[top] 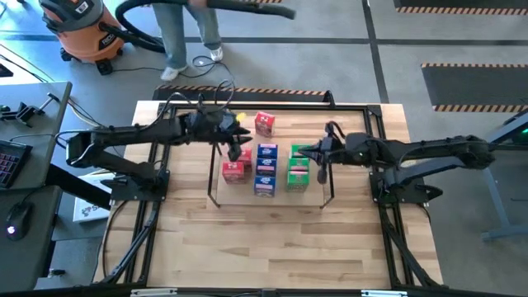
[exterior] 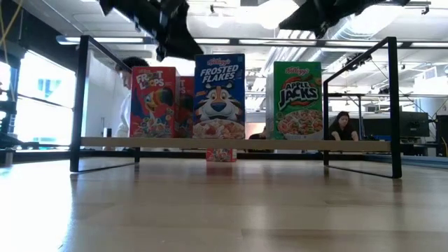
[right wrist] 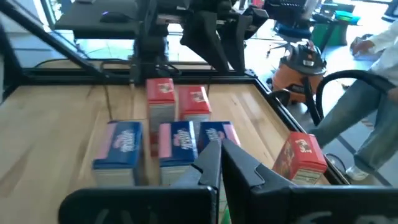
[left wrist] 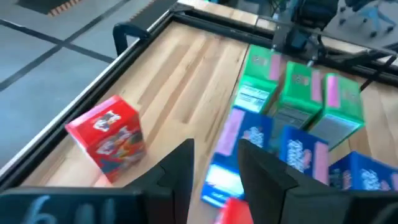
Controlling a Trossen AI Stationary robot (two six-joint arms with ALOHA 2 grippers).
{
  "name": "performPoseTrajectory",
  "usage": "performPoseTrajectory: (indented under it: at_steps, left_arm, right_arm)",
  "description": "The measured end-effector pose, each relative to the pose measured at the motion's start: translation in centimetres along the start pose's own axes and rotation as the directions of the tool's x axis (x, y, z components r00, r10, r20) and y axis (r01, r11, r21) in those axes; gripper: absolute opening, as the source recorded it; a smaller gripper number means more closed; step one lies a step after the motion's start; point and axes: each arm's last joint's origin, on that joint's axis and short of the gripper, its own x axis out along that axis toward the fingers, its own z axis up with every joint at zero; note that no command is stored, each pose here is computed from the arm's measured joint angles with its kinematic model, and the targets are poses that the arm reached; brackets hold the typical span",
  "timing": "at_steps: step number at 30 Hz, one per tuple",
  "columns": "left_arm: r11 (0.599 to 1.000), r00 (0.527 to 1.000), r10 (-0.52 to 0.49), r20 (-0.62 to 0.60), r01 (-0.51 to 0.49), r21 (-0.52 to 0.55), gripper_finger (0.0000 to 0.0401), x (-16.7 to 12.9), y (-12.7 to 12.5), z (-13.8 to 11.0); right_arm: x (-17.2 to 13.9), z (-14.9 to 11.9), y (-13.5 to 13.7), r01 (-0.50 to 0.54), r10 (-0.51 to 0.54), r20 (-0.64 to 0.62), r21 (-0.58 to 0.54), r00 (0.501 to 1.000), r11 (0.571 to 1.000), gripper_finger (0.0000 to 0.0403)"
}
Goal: Stack cereal on shelf
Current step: Put the red cereal box on the shelf aligned with the other red cereal boxes
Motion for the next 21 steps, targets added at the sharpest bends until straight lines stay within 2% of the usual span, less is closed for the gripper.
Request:
performPoseTrajectory:
  at_steps: [7,12,16,21]
  left_arm:
    - [0.998,0.999,-0.051,0.014,0.050,0.037,0.0060,0.6,4.8,0.3]
    - [0.994,0.997,-0.060,0.055,0.055,0.095,0.0011,0.4,6.0,0.6]
    - [0.988,0.995,-0.061,0.084,0.048,0.147,0.0005,1.0,6.2,-0.4]
    - [0.991,0.990,-0.082,0.119,0.068,0.118,0.0001,1.4,7.5,-2.4]
  right_arm:
    - [2.1,-1.0,-2.2,0.032,-0.030,-0.051,0.044,0.998,0.998,0.0000]
    - [3.9,-1.8,-4.0,0.104,-0.099,-0.061,0.100,0.993,0.989,0.0007]
    - [5.4,-2.7,-5.6,0.107,-0.096,-0.090,0.128,0.991,0.986,0.0040]
    - [7.9,-2.0,-7.9,0.097,-0.080,-0.143,0.120,0.987,0.988,0.0079]
